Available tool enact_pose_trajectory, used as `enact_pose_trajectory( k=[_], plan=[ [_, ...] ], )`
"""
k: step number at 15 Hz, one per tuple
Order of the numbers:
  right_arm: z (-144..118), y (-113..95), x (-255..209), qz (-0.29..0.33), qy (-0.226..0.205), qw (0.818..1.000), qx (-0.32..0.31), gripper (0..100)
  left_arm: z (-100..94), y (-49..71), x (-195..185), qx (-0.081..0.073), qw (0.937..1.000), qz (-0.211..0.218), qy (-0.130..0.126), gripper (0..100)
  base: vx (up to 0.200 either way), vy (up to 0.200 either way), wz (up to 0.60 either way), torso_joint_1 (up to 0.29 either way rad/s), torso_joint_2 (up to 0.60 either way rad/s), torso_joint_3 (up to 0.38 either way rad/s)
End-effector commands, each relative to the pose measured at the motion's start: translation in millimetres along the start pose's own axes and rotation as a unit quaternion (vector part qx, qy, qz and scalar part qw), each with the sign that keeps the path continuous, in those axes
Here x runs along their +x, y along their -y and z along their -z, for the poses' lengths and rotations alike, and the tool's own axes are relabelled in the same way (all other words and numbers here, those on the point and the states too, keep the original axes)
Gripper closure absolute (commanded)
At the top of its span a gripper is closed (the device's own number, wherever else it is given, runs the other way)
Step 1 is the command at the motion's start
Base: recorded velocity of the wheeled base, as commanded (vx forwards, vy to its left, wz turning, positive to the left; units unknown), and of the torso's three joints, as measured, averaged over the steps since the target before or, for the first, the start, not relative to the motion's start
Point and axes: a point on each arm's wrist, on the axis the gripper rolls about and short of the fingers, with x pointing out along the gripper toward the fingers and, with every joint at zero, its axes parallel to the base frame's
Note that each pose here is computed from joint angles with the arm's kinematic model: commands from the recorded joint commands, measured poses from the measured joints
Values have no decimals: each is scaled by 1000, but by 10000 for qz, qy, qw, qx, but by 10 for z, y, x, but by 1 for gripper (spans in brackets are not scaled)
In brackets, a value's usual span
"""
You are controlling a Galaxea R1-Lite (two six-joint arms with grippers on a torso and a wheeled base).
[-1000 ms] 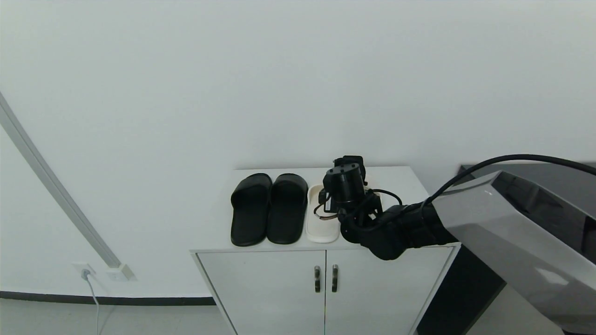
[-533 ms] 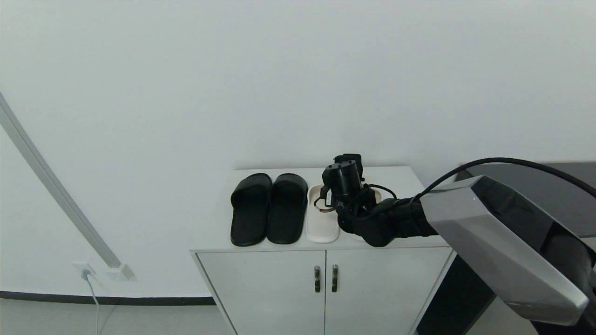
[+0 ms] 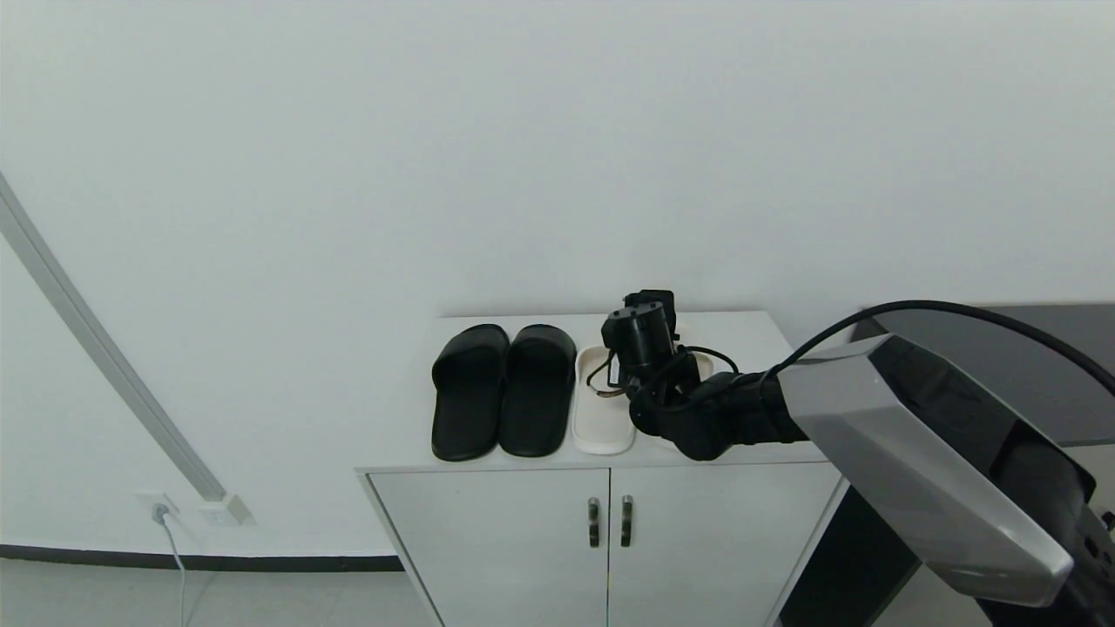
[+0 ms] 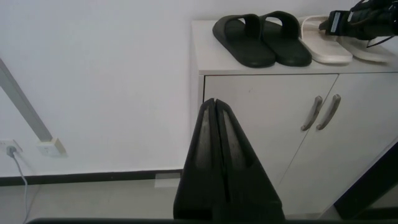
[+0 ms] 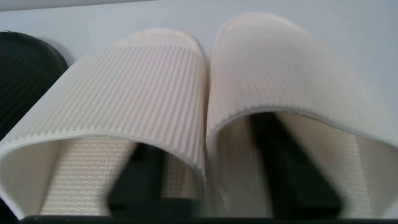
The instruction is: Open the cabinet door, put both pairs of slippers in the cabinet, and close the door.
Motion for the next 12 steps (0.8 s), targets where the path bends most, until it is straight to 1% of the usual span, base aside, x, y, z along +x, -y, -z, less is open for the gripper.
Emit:
enact_pose_trajectory(
  k=[1,2,5,7,9,10,11,12],
  plan=[
    [-16,-9,-23,-16,16,10000,11,100,1,0,0,-1,10000,1,0,100,0,0,0,0,0,0],
    [-34,-14,-48,-27,28,10000,25,100,1,0,0,-1,10000,1,0,100,0,0,0,0,0,0],
    [-222,52,-254,69,117,9999,62,100,1,0,0,-1,10000,1,0,100,0,0,0,0,0,0],
    [-341,166,-491,25,85,10000,32,100,1,0,0,6,10000,1,0,100,0,0,0,0,0,0],
    [-507,417,-824,-122,126,9998,-22,100,1,0,0,-1,10000,-7,0,100,0,0,0,0,0,0],
    [-537,495,-921,-246,116,9996,-65,100,1,0,0,-1,10000,-7,0,100,0,0,0,0,0,0],
    [-571,762,-1270,-893,-3,9958,-209,100,1,0,0,6,10000,-7,0,100,0,0,0,0,0,0],
    [-528,961,-1517,-1342,-130,9900,-419,100,1,0,0,6,10000,-7,0,100,0,0,0,0,0,0]
  ],
)
